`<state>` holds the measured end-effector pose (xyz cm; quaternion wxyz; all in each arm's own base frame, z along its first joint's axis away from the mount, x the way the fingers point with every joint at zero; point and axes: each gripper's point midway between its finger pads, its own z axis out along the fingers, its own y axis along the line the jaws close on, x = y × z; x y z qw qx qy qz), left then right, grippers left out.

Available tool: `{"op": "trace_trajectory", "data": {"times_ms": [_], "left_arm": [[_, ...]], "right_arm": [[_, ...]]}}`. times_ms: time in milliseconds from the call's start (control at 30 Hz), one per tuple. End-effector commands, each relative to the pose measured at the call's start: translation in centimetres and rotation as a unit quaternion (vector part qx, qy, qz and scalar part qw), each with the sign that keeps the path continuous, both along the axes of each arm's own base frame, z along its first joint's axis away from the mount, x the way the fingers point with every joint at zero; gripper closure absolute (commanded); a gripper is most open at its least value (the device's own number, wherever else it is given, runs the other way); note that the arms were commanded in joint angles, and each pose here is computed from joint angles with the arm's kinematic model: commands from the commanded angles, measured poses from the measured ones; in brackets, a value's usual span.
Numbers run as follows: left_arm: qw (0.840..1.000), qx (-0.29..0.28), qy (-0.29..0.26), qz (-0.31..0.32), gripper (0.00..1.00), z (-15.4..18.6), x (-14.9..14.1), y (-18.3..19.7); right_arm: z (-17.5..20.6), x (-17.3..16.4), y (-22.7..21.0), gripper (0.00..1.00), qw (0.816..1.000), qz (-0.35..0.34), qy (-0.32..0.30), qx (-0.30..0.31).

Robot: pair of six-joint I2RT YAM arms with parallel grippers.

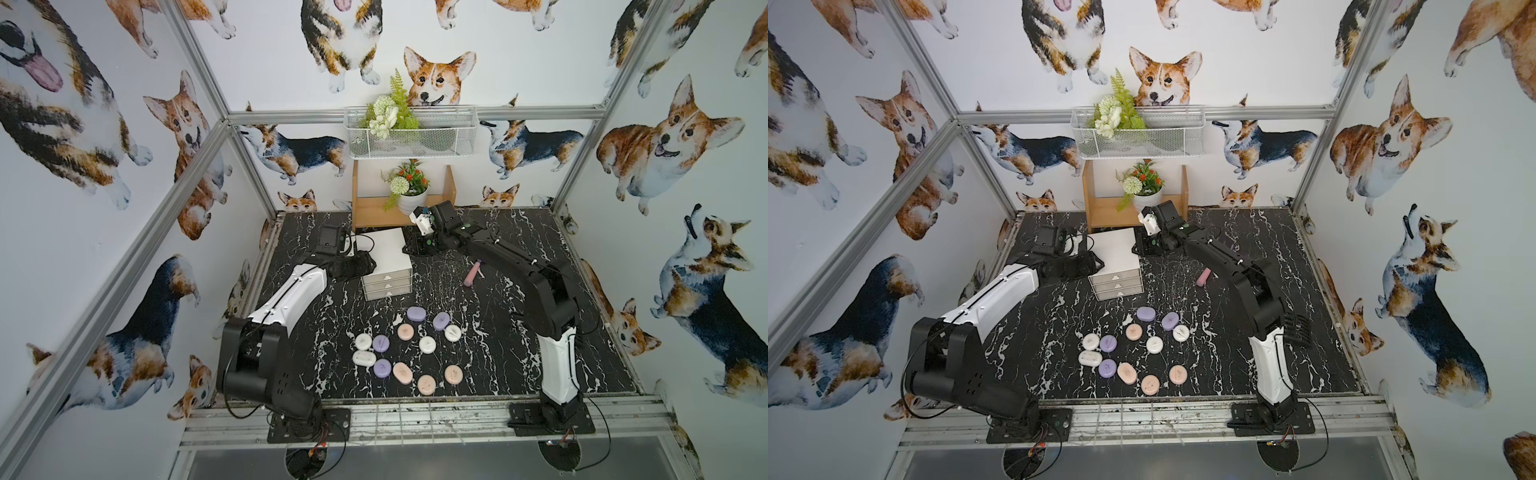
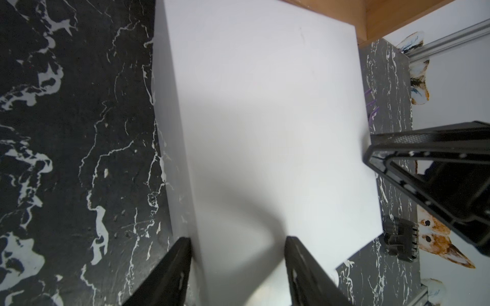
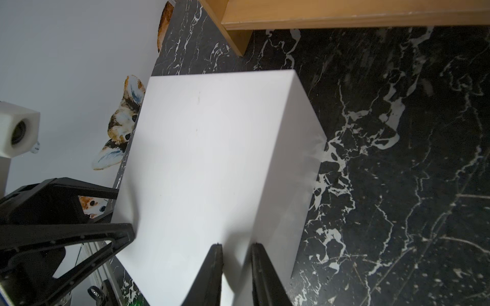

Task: Put the bluetooth earphones in the drawer according to color
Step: Adjust the storage box at the center of the board.

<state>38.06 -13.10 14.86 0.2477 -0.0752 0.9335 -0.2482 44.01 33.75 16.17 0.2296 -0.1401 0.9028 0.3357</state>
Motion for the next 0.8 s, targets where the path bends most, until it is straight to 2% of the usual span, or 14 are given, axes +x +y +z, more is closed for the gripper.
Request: {"op": "trace_trajectory", "data": {"times_ms": [0, 167, 267, 333, 433, 500, 533, 667, 767], "left_arm": [[0.999, -0.025, 0.007, -0.019, 0.4, 0.3, -1.5, -1.4], [1.0, -0.018, 0.009, -0.007, 0.38, 0.0, -2.2, -1.0], [1.0, -0.006, 0.004, 0.0, 0.34, 0.4, -2.1, -0.5], [1.0, 0.007, 0.001, 0.008, 0.29, 0.8, -1.9, 0.0], [0.999, 0.024, -0.003, 0.022, 0.26, 1.5, -1.4, 1.0], [0.999, 0.03, -0.008, 0.028, 0.23, 2.0, -1.1, 1.4], [0.999, 0.033, -0.008, 0.029, 0.23, 2.1, -1.0, 1.6], [0.999, 0.039, -0.003, 0.032, 0.24, 2.1, -0.3, 1.7], [0.999, 0.037, 0.002, 0.029, 0.24, 1.4, 0.1, 1.5]], "right_arm": [[-2.6, -4.4, -0.4, 0.75, 0.996, 0.038, 0.082, -0.024], [-2.6, -3.8, -0.9, 0.73, 0.996, 0.025, 0.073, -0.039], [-1.3, -2.4, -1.6, 0.7, 0.998, -0.01, 0.045, -0.051], [0.8, -0.9, -2.4, 0.6, 0.998, -0.05, 0.013, -0.042], [4.6, 1.0, -3.9, 0.56, 0.994, -0.1, -0.037, -0.027], [7.4, 1.9, -5.1, 0.46, 0.989, -0.129, -0.066, -0.016], [8.5, 2.0, -5.6, 0.45, 0.987, -0.14, -0.076, -0.011], [11.5, 0.3, -7.4, 0.48, 0.981, -0.168, -0.088, 0.036], [11.6, -2.9, -7.7, 0.53, 0.974, -0.184, -0.064, 0.113]]}}
